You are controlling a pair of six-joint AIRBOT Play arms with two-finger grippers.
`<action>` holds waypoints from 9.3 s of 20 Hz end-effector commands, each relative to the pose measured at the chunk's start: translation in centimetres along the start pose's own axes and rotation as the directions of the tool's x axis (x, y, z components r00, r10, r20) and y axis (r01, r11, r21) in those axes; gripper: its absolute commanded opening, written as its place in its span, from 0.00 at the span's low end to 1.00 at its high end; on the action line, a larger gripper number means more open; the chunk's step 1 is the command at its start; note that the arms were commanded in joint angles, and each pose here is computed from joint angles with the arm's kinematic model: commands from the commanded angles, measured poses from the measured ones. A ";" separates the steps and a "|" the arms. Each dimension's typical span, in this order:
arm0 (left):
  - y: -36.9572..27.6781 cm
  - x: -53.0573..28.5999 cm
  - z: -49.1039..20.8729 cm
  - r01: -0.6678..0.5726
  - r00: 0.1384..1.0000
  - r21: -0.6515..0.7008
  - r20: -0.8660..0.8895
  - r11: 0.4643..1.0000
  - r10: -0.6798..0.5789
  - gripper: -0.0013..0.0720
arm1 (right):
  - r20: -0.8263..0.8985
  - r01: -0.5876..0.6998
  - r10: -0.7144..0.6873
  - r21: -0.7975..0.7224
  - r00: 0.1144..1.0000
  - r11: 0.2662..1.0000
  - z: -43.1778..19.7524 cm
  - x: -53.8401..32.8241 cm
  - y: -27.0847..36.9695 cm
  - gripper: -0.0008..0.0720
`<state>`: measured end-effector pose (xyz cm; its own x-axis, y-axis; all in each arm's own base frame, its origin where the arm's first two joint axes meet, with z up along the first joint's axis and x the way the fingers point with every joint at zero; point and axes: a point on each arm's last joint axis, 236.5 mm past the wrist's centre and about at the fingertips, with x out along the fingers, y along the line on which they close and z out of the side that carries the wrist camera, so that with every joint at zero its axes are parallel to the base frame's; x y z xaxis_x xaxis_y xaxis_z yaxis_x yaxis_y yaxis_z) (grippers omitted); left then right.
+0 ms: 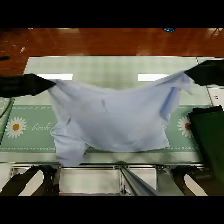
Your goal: Fold the shirts.
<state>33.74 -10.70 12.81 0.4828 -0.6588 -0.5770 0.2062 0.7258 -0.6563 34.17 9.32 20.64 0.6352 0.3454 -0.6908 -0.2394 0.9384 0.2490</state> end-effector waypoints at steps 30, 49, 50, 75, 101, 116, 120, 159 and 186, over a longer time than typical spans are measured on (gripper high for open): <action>19.7 -3.5 -16.6 -0.250 0.968 -0.686 -0.192 0.683 0.161 0.71 | -0.157 0.001 0.132 0.649 0.979 0.761 -18.3 10.1 -11.9 0.57; 18.9 5.0 -18.5 -0.308 0.935 -0.563 -0.328 0.767 0.134 0.04 | -0.192 0.100 0.061 0.727 0.979 0.679 -20.8 5.9 -15.5 0.57; 18.6 5.0 -18.3 -0.299 0.936 -0.553 -0.330 0.778 0.125 0.04 | -0.292 0.209 0.030 0.747 0.956 0.632 -23.9 5.0 -16.7 0.57; 9.0 0.4 1.4 0.133 0.979 -0.424 0.198 0.896 -0.052 0.04 | -0.149 -0.166 0.246 0.411 0.958 0.896 -6.5 10.3 -4.2 0.04; -21.3 -33.9 4.9 -0.645 0.507 0.234 0.844 0.728 0.178 0.04 | 0.395 0.293 -0.271 0.006 0.878 0.956 0.4 -27.7 2.5 0.04; 16.1 2.7 10.1 -0.369 0.910 -0.184 0.126 0.911 0.395 0.04 | -0.072 0.022 -0.005 0.238 0.997 0.971 1.1 11.4 -11.1 0.04; 18.9 10.6 12.8 -0.326 0.938 -0.218 0.046 0.920 0.343 0.04 | -0.084 0.028 -0.001 0.320 0.996 0.947 2.6 20.0 -15.6 0.04; 19.2 -3.2 -16.3 -0.373 0.916 -0.546 -0.344 0.750 0.205 0.71 | -0.223 0.034 0.136 0.625 0.965 0.780 -15.6 9.4 -14.2 0.58; 14.6 5.7 -23.6 -0.418 0.847 -0.436 -0.504 0.797 0.169 0.04 | -0.603 0.426 0.120 0.677 0.789 0.600 -33.3 4.7 -14.7 0.58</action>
<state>19.23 -8.52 -11.62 0.0117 -0.5372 -0.8434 -0.4164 0.7642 -0.4925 18.79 -3.48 -6.93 0.1099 0.3862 -0.9158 0.5909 0.7156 0.3726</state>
